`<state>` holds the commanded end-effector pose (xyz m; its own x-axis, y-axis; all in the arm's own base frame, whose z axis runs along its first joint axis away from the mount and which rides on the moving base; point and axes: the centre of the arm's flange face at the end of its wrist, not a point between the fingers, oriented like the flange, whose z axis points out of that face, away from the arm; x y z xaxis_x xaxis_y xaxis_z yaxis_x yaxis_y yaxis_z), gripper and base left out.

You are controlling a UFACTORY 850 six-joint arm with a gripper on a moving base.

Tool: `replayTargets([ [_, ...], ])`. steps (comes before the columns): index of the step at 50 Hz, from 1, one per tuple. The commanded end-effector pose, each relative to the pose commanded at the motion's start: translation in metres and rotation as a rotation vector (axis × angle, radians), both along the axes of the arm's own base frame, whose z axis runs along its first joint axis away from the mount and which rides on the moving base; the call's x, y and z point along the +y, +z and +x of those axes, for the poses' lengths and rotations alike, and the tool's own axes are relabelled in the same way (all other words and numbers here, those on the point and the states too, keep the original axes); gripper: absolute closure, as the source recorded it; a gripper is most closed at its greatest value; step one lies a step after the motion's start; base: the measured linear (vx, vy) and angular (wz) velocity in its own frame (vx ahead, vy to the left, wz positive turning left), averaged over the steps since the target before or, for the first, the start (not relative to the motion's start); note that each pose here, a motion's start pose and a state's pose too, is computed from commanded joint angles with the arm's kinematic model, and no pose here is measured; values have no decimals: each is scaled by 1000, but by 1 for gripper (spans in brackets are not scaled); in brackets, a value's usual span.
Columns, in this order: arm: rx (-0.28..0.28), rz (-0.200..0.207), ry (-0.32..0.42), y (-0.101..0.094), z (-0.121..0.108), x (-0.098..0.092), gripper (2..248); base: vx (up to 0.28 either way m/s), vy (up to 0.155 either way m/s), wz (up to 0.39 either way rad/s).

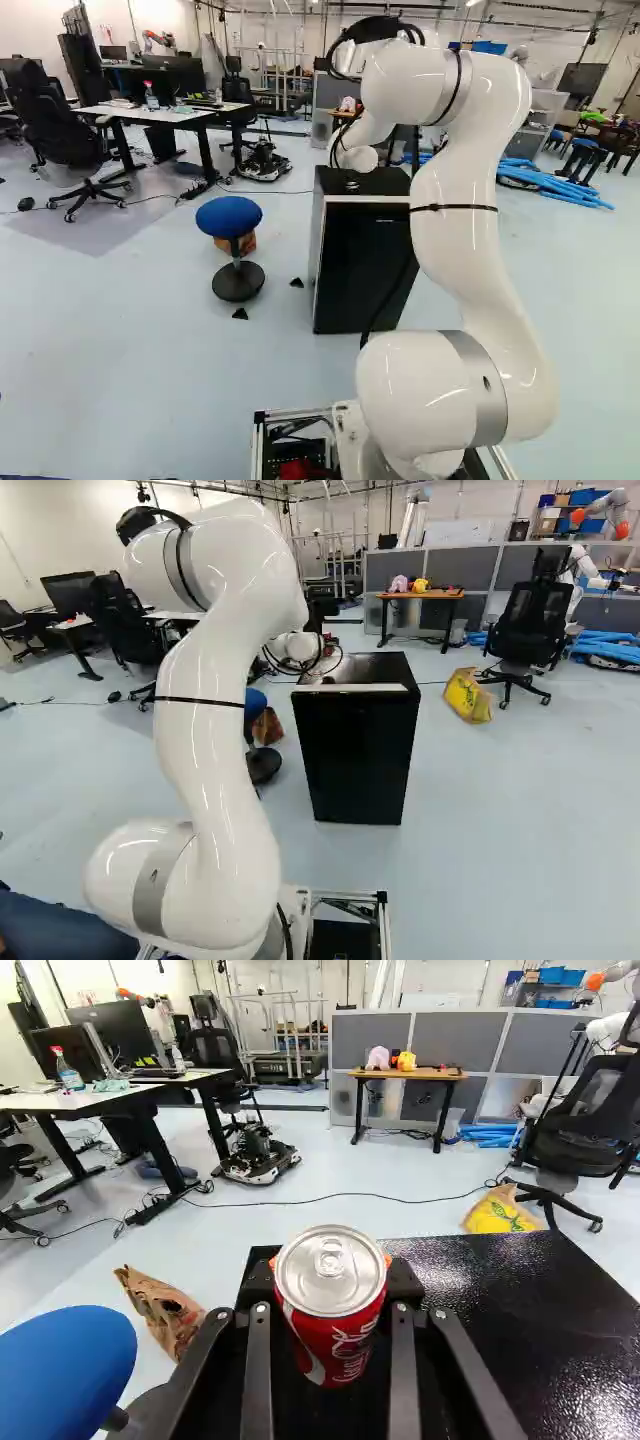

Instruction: Grab a drink from the fridge

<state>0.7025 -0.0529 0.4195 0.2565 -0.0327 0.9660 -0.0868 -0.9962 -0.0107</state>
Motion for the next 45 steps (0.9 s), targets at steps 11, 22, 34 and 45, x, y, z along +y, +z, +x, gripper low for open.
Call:
replayTargets([
  [11,2,0,3,3,-12,3,152,0,0,0],
  [22,5,-1,6,6,-28,6,152,0,0,0],
  [34,10,-1,11,9,-51,10,152,0,0,0],
  [45,14,-2,17,12,-77,15,152,0,0,0],
])
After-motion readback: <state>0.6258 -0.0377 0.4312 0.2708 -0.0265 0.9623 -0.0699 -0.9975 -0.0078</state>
